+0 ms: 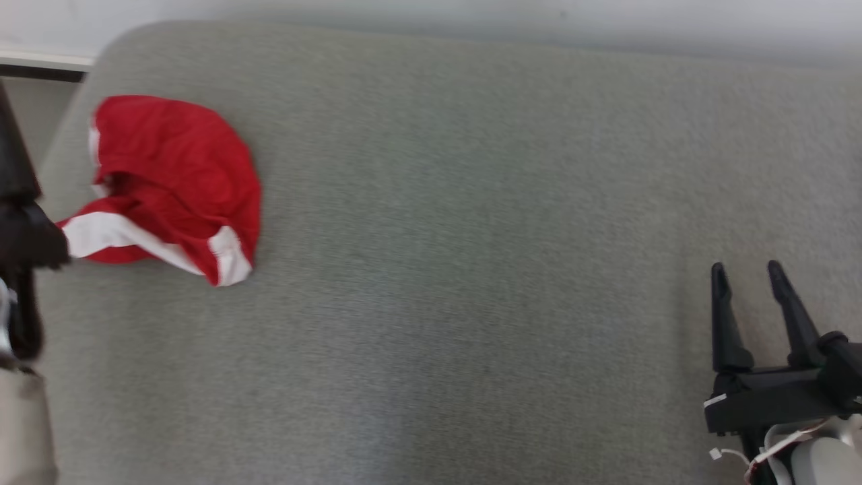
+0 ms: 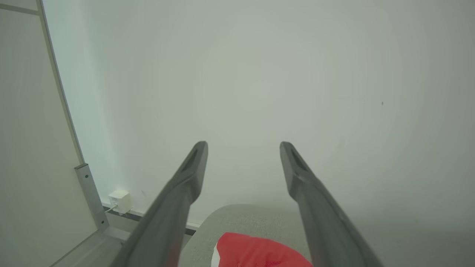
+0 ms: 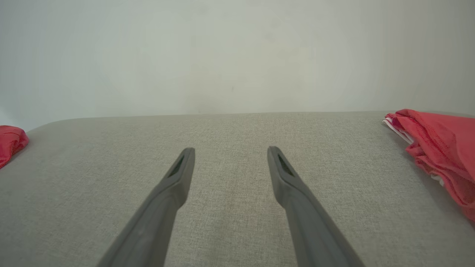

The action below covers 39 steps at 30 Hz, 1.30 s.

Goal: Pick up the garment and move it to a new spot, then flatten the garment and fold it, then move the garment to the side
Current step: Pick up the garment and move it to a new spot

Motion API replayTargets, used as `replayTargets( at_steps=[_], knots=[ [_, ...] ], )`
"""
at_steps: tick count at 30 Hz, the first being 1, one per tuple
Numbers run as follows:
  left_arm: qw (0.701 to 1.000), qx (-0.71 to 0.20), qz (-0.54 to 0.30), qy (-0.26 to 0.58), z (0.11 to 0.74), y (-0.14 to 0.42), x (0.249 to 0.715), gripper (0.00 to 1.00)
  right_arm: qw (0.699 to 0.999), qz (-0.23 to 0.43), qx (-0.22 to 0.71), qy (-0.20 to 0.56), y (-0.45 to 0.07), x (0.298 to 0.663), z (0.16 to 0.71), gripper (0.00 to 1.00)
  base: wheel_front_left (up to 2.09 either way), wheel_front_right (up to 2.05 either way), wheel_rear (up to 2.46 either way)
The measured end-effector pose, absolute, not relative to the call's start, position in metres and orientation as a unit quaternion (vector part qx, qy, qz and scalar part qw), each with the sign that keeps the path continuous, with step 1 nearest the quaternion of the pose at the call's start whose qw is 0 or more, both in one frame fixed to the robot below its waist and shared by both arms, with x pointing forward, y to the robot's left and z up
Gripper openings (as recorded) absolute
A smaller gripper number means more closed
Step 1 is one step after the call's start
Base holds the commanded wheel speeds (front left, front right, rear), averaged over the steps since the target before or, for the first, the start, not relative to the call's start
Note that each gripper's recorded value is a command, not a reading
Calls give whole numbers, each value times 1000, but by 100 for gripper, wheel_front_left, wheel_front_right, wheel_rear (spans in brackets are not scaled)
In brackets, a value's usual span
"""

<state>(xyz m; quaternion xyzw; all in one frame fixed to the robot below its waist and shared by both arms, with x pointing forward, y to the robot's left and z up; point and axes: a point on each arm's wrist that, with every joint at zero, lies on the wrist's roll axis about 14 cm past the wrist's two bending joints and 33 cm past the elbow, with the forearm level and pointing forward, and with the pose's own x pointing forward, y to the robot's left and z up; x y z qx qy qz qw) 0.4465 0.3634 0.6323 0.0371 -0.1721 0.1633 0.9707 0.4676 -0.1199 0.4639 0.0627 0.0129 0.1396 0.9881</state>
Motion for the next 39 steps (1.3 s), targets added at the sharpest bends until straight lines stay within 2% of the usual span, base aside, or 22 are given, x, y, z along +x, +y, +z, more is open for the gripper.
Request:
replayTargets(
  at_steps=[6,12,17,22,27,28,29,30,39],
  knots=[
    [984,27,127,-123,609,349,516,100,995,79,44,32,-167,468,444,100,0,0,0],
    [992,7,122,19,529,348,555,100,998,39,31,48,-198,466,430,100,0,0,0],
    [979,-19,132,154,454,349,557,100,998,15,21,62,-217,459,422,100,0,0,0],
    [950,-47,135,279,395,345,541,100,997,3,16,69,-226,455,418,100,0,0,0],
    [941,-59,133,306,383,341,538,100,997,0,17,70,-227,455,417,100,0,0,0],
    [941,-59,133,305,383,341,538,87,997,0,17,69,-227,455,418,100,0,0,0],
    [942,-58,132,304,383,340,539,28,998,-1,17,67,-228,456,418,100,0,0,0],
    [944,-55,131,297,385,340,540,0,998,-1,17,66,-228,456,420,100,0,0,0],
    [981,-12,115,153,459,338,562,0,998,-5,35,51,-223,448,432,100,0,0,0]
  ],
)
